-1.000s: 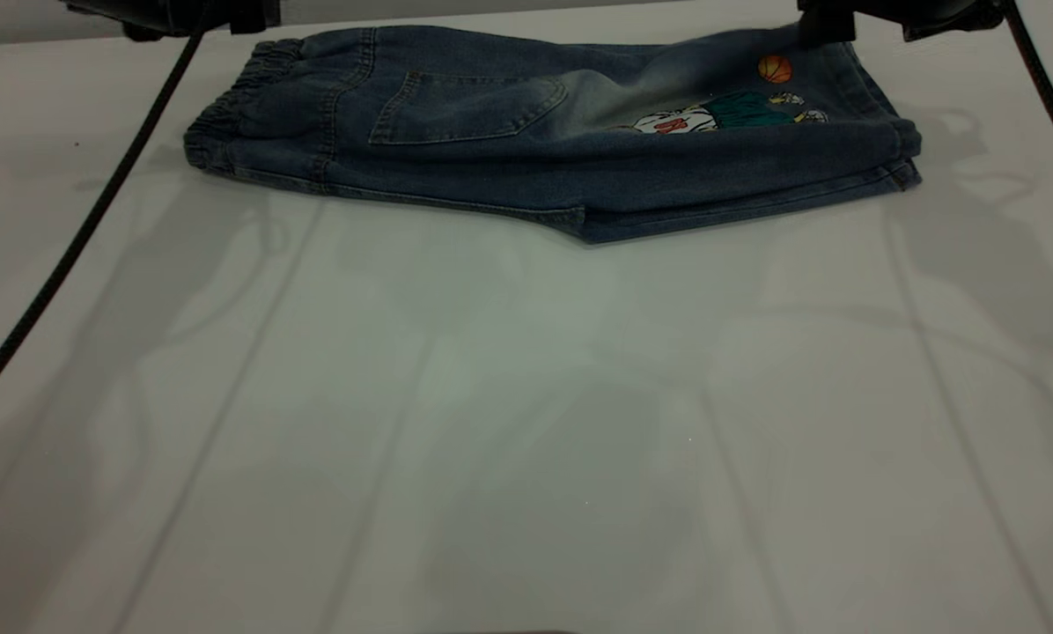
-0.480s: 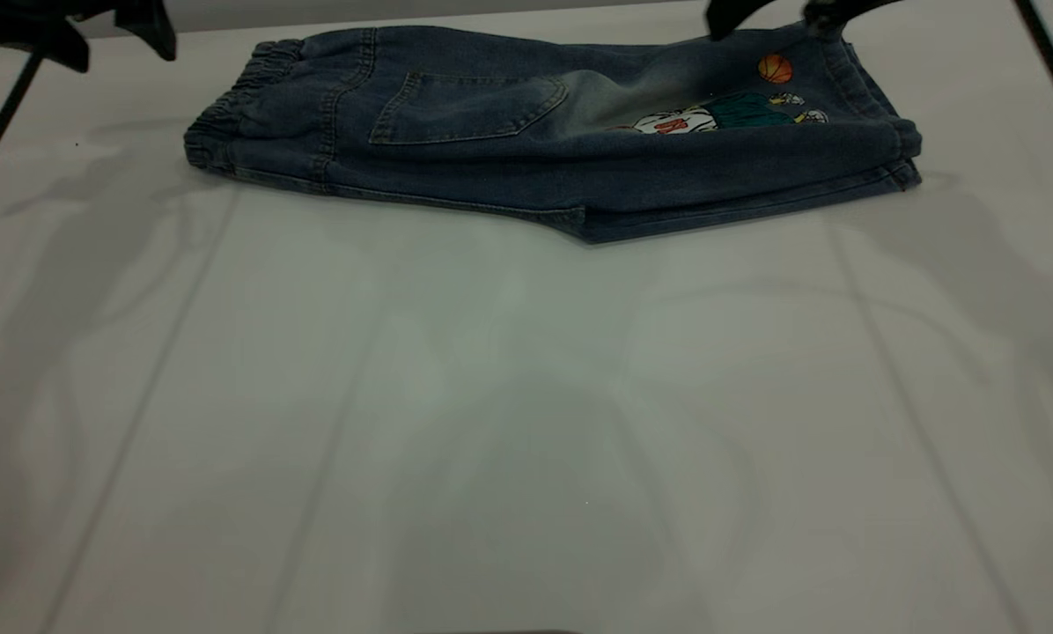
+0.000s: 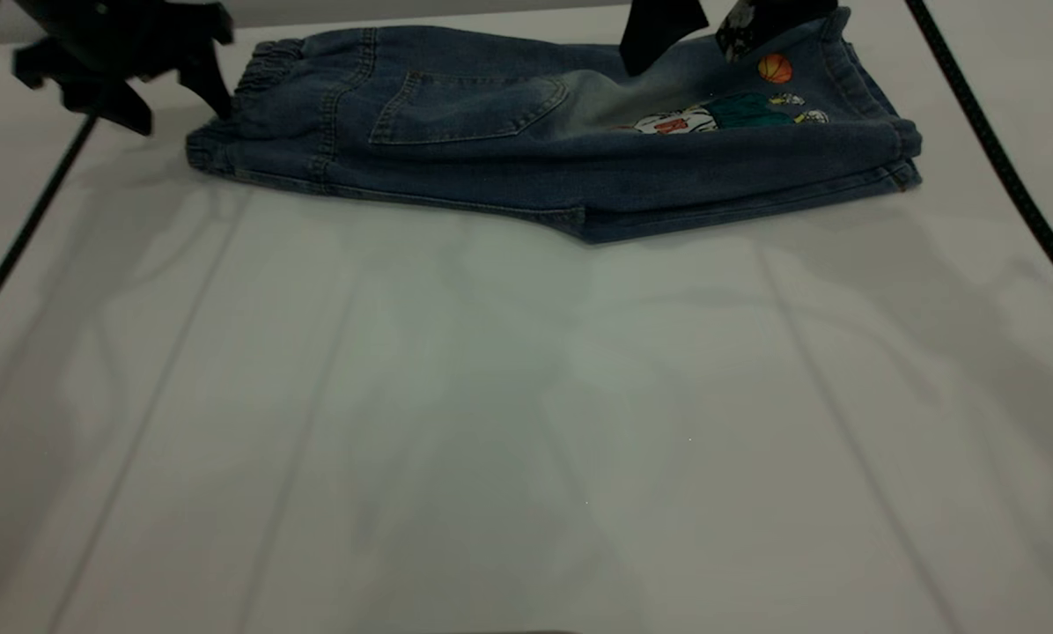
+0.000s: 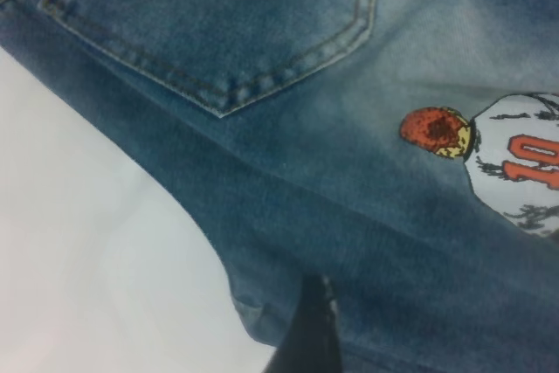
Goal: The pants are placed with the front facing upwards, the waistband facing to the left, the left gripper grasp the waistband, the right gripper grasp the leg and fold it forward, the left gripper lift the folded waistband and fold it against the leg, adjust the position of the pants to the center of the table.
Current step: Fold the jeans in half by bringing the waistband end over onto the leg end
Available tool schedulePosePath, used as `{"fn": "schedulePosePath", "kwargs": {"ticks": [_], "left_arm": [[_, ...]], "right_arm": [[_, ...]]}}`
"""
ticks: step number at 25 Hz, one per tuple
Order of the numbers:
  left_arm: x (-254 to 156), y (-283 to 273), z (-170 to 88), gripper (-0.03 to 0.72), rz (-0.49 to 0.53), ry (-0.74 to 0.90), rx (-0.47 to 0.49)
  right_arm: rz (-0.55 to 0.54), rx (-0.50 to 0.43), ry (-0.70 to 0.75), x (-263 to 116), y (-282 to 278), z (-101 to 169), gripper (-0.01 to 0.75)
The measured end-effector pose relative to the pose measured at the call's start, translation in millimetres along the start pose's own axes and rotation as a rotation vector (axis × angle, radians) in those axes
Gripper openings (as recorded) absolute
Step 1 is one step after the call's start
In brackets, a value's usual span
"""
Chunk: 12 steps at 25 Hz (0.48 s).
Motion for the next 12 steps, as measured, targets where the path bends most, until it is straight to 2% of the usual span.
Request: {"fn": "schedulePosePath", "kwargs": {"ticks": [6, 12], "left_arm": [[0, 12, -13, 0.537, 0.024, 0.017, -0.051], [-5, 21, -14, 0.53, 0.037, 0.008, -0.063]], "right_arm": [[0.002, 0.003, -0.004, 0, 0, 1, 0.591], [0.002, 0.003, -0.004, 0, 0, 1, 0.591]]}}
Point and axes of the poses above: a point on each arm's last joint axis where the gripper is mounted, y pointing out along that axis toward the gripper, z along the wrist's bending axis when the last joint is at zero, x = y × z, the point moved 5 cm from there along y, pointing out along that axis toward the gripper, and after that the axes turned 8 degrees about -y, right-handed, at the moved point
